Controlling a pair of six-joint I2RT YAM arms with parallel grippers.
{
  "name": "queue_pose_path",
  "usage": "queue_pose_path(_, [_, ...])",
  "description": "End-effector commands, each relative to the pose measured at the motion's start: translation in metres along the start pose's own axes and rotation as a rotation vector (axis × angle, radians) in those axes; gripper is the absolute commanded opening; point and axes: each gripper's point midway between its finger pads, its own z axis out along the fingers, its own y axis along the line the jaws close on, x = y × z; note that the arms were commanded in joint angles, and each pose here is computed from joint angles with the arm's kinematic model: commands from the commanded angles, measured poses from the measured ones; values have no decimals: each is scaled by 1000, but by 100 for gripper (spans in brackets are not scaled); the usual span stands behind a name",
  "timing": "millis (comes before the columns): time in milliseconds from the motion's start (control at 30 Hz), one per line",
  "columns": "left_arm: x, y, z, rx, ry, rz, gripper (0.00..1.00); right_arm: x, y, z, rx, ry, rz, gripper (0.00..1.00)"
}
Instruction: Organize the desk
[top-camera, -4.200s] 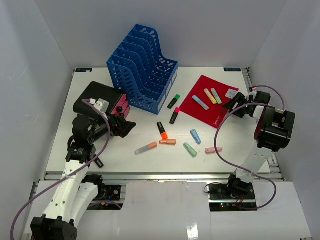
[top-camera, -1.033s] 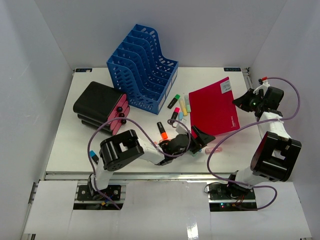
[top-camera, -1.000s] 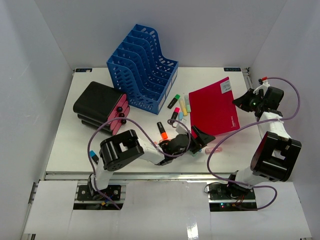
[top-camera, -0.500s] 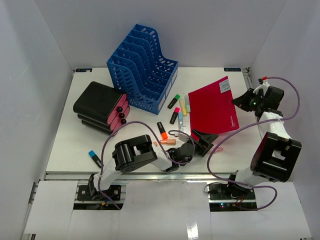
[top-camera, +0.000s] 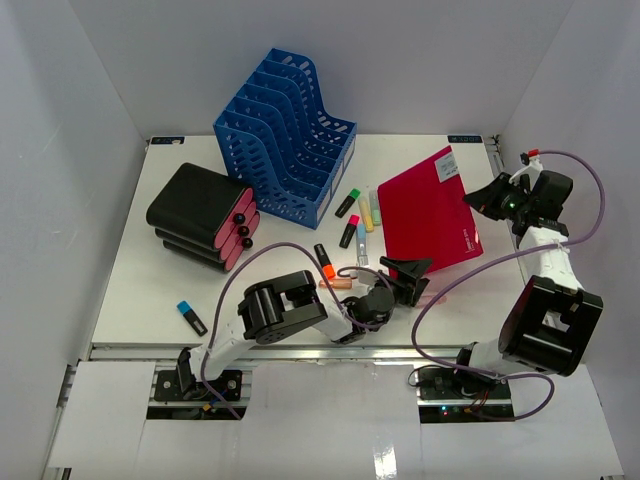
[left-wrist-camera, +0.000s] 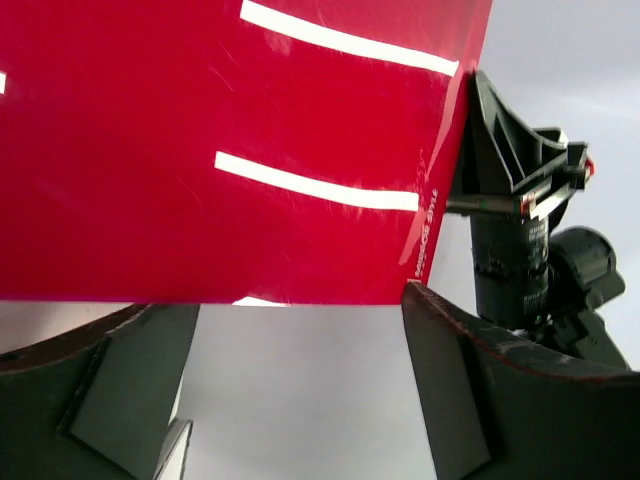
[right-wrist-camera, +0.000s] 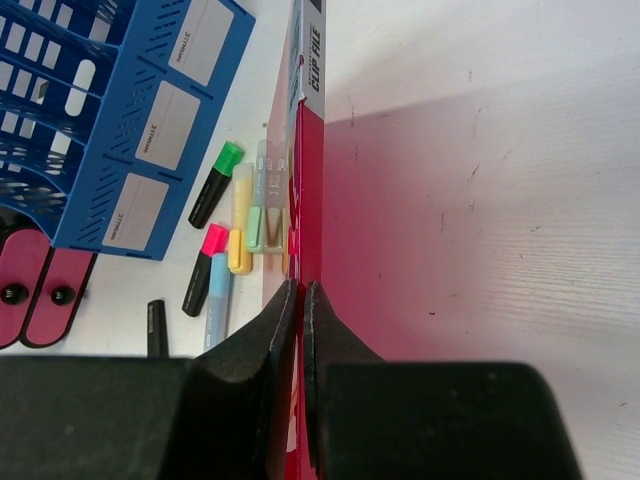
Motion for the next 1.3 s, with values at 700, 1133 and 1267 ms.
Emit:
queue_pose_path(700, [-25,-46,9,216,-100,-111,37,34,9,-21,-25,41,15,8])
queue_pose_path(1133, [-9,-65,5,302,12,-110,0,48,5,-31,-24,47,-4,8])
queue_pose_path(1267, [1,-73,2,350,65,-103,0,51,3,-32,-29,49,-4,12])
